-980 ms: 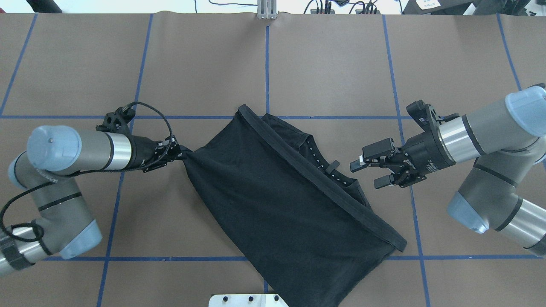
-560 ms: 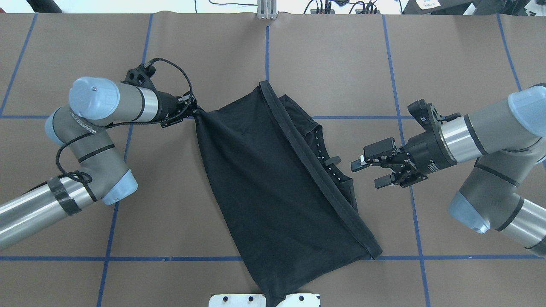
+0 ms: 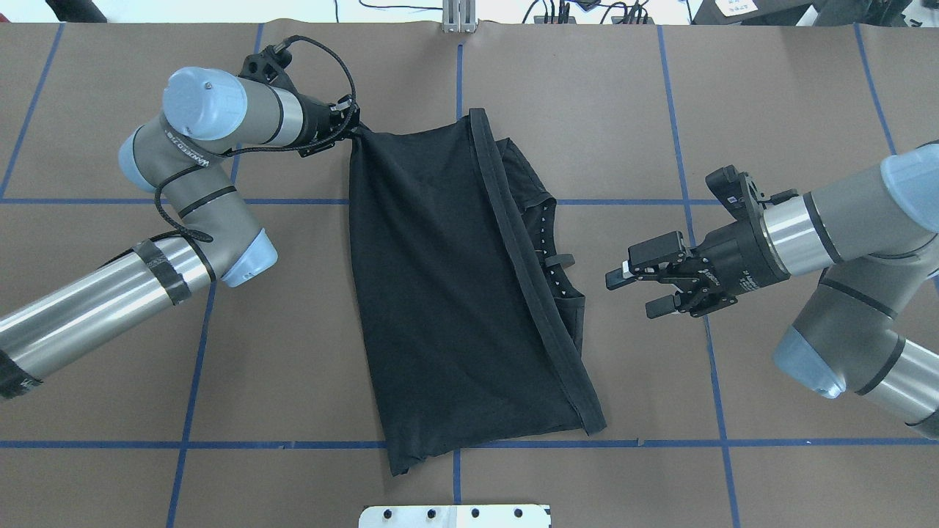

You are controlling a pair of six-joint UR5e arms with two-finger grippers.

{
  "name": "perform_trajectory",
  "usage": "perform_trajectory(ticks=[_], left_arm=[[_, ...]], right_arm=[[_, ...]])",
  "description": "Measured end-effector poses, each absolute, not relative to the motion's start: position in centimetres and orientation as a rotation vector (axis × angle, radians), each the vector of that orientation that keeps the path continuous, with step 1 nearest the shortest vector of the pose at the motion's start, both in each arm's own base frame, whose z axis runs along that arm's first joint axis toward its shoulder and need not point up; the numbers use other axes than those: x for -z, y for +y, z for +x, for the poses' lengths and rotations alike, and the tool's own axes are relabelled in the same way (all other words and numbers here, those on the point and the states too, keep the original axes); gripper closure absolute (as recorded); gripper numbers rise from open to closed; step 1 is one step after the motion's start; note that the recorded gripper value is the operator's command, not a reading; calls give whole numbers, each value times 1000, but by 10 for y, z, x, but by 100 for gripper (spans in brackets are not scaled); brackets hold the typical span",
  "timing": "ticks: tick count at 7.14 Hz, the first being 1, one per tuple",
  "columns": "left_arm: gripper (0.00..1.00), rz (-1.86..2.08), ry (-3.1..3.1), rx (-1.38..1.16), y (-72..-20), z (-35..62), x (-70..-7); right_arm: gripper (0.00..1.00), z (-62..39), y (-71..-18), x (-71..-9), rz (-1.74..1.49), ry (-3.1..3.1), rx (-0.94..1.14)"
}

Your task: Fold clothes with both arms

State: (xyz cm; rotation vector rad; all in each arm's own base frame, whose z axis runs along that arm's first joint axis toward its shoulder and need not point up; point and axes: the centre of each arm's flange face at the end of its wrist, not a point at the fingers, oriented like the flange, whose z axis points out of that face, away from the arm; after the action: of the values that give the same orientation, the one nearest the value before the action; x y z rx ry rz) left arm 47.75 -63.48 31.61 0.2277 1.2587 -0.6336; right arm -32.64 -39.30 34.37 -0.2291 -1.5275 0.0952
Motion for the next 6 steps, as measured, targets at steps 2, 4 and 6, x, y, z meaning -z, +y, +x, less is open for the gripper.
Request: perform_trajectory(ticks=[2, 4, 6], left_arm=[[100, 281, 1263, 654, -661, 495, -299], [100, 322, 1268, 674, -673, 501, -298], [0, 352, 1269, 672, -677, 503, -304]], right_arm=[[0, -320, -397, -342, -216, -1532, -105], [0, -314, -398, -338, -201, -1541, -108], [0, -312, -399, -332, -188, -1550, -107]])
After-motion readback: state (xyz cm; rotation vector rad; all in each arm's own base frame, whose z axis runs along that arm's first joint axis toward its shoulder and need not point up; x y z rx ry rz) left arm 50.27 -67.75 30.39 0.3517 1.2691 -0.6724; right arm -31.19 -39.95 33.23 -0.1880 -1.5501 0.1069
